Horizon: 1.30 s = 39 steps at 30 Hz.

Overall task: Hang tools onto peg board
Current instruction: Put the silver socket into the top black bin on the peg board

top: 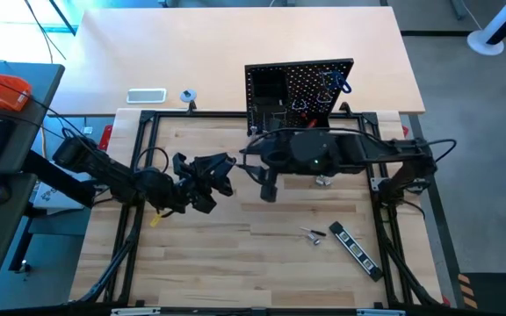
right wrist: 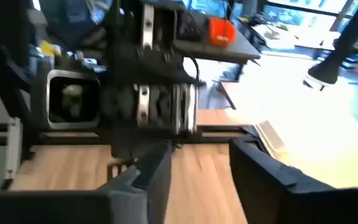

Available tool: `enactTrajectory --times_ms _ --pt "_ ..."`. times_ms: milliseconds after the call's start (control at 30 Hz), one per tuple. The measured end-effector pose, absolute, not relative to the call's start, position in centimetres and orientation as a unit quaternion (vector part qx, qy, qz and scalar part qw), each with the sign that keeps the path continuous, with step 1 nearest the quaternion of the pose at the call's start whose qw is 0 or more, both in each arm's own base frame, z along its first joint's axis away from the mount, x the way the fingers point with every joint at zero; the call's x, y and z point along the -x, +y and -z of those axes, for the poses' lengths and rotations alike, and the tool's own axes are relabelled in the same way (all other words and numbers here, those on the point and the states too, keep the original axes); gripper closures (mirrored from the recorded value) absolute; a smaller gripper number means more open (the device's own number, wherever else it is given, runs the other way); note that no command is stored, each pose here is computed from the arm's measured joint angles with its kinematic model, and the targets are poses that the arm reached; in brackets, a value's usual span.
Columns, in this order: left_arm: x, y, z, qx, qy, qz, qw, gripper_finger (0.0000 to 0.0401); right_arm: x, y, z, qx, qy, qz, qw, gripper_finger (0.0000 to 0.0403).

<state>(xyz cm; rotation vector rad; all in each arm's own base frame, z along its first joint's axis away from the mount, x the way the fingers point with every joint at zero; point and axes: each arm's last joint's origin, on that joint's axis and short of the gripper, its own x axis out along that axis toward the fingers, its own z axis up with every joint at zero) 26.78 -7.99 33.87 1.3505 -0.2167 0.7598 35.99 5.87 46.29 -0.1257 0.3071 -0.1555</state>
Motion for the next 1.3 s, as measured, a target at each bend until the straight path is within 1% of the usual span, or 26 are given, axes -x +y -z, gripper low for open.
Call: enactTrajectory --times_ms 100,167,300,400,633,767,933,1033,1233,1300 --pt "-26.5 -7.7 -34.2 -0.599 -0.103 -0.348 0.714 0.0298 -35.0 6.2 -46.3 0.069 0.173 0.103 0.977 0.0225" --pt "-26.3 -7.3 -34.5 -0.586 -0.107 -0.353 0.721 0.0298 -34.2 6.4 -46.4 0.070 0.189 0.122 0.972 0.0216" --pt "-26.0 -6.2 -35.3 -0.555 -0.110 -0.354 0.745 0.0298 -33.1 7.2 -45.2 0.076 0.251 0.139 0.955 0.0214" --pt "-26.4 -5.4 -36.6 -0.536 -0.096 -0.338 0.767 0.0298 -32.3 7.8 -44.2 0.078 0.297 0.156 0.939 0.0215" --pt "-28.1 -2.4 -40.6 -0.480 -0.058 -0.283 0.828 0.0298 -30.1 9.6 -42.5 0.116 0.371 0.216 0.896 0.0215" --pt "-28.3 0.3 -43.4 -0.433 -0.049 -0.261 0.861 0.0298 -29.0 10.8 -41.6 0.130 0.399 0.230 0.878 0.0215" --pt "-27.9 3.8 -46.9 -0.360 -0.043 -0.216 0.907 0.0298 -28.3 12.5 -40.6 0.149 0.426 0.222 0.864 0.0215" --pt "-28.2 5.6 -48.0 -0.323 -0.024 -0.192 0.926 0.0298 -28.1 13.4 -40.4 0.166 0.429 0.205 0.864 0.0215" --pt "-30.2 8.6 -48.3 -0.267 0.031 -0.128 0.955 0.0298 -28.2 15.1 -40.6 0.187 0.411 0.152 0.879 0.0215" --pt "-30.9 9.6 -48.1 -0.253 0.044 -0.122 0.959 0.0298 -28.4 15.5 -40.7 0.189 0.407 0.125 0.885 0.0215"
